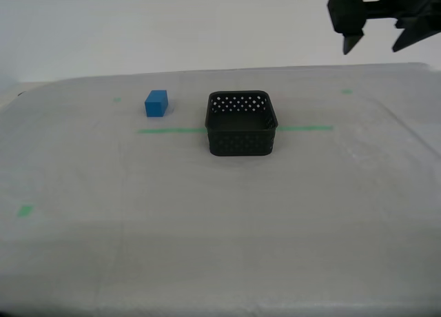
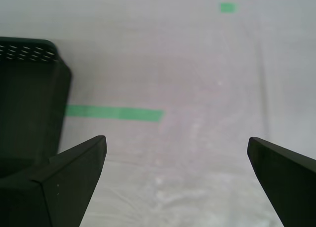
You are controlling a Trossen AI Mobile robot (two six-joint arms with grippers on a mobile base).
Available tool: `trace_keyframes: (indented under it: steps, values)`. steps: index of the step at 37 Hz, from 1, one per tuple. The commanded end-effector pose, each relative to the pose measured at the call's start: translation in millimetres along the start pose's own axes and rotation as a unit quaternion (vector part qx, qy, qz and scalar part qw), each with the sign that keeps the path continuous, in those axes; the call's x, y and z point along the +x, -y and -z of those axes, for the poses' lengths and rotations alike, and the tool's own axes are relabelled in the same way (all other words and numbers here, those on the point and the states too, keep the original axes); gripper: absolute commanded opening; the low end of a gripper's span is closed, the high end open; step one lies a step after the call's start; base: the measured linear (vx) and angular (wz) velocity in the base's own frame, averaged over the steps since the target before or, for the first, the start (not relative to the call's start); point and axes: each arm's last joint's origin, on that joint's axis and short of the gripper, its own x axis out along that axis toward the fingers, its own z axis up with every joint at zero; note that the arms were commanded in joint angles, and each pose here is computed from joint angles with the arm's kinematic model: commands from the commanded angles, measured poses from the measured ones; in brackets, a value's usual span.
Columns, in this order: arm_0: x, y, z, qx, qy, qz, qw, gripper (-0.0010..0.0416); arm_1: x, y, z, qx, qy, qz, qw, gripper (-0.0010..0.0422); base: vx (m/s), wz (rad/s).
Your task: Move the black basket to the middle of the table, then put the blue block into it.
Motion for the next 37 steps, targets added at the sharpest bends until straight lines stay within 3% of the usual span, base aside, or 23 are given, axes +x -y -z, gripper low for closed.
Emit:
trace_keyframes:
  steps: [1,6,12,18,26,37]
  values:
    - [-9.7,15.2,6.2,-0.005,0.0,0.013,1.0,0.04,0.1,0.1,-1.1,0.002,0.004,0.0,1.0,0.0,0.0,0.0]
    - [-21.0,35.3,12.0,0.003,0.008,0.031,0.999,0.04,0.1,0.1,-1.1,0.002,0.004,0.0,1.0,0.0,0.0,0.0]
    - [-29.5,50.1,13.7,-0.01,0.015,0.046,0.999,0.04,0.2,0.1,-1.2,0.002,0.004,0.0,1.0,0.0,0.0,0.0]
    - [-28.0,58.2,12.9,0.003,0.014,0.057,0.998,0.04,0.1,0.1,-1.1,0.002,0.004,0.0,1.0,0.0,0.0,0.0]
    - [-27.7,62.5,10.8,0.01,0.024,0.076,0.997,0.0398,0.1,0.0,-1.1,0.002,0.004,0.0,1.0,0.0,0.0,0.0]
    - [-28.4,62.2,7.9,0.011,0.036,0.075,0.996,0.0399,0.1,0.1,-1.1,0.002,0.004,0.0,1.0,0.0,0.0,0.0]
